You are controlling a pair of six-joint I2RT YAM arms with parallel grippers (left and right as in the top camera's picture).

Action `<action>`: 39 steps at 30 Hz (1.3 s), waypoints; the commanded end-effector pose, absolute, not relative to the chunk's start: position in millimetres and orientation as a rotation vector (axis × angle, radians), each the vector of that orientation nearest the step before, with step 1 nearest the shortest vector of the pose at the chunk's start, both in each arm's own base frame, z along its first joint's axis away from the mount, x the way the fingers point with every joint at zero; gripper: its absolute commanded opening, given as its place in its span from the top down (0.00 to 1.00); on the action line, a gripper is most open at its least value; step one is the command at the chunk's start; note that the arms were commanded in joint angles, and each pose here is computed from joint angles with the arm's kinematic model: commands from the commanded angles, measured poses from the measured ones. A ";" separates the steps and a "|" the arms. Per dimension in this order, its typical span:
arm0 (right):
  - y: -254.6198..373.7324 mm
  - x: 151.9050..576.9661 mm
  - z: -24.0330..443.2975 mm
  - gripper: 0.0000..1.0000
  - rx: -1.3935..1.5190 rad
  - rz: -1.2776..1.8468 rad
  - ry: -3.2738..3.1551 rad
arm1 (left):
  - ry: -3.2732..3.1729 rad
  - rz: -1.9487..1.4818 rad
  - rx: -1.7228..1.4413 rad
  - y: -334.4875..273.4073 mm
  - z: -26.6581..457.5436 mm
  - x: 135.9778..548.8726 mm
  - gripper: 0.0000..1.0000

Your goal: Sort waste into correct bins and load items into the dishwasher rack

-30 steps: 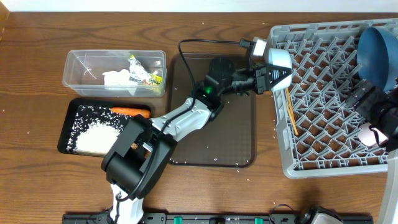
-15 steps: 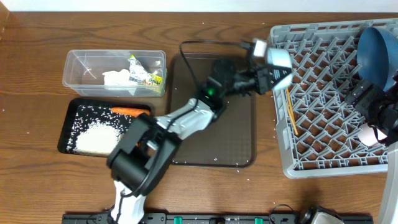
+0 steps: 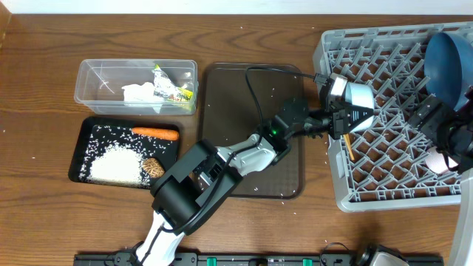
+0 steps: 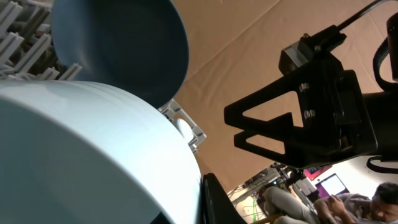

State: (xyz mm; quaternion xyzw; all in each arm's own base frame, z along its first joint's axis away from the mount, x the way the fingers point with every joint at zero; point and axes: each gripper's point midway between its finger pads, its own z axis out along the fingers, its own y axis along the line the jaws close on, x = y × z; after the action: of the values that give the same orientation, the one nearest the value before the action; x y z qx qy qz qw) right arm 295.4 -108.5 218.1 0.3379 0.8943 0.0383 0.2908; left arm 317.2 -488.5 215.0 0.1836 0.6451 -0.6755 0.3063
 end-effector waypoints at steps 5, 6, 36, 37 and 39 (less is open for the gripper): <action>-106.6 289.2 216.9 0.08 0.891 0.101 2.410 | 1.701 -1.757 0.424 -484.1 210.5 337.9 0.94; -106.5 288.8 216.6 0.08 0.892 0.101 2.411 | 1.709 -1.755 0.418 -483.4 207.1 340.0 0.94; -102.5 284.4 213.4 0.08 0.899 0.118 2.436 | 1.915 -1.654 0.308 -380.9 162.2 430.2 0.02; -102.5 284.4 213.4 0.08 0.899 0.118 2.436 | 1.906 -1.655 0.313 -376.7 166.8 432.0 0.02; -102.4 284.5 213.4 0.08 0.898 0.119 2.436 | 1.876 -1.661 0.336 -367.0 181.3 434.1 0.02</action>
State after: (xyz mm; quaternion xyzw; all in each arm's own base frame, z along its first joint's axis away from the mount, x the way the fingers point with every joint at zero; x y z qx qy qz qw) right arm 285.2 -102.7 211.0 0.3410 0.9011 0.0430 0.2642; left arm 435.1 -375.3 142.3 0.0869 0.7345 -0.6101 0.2842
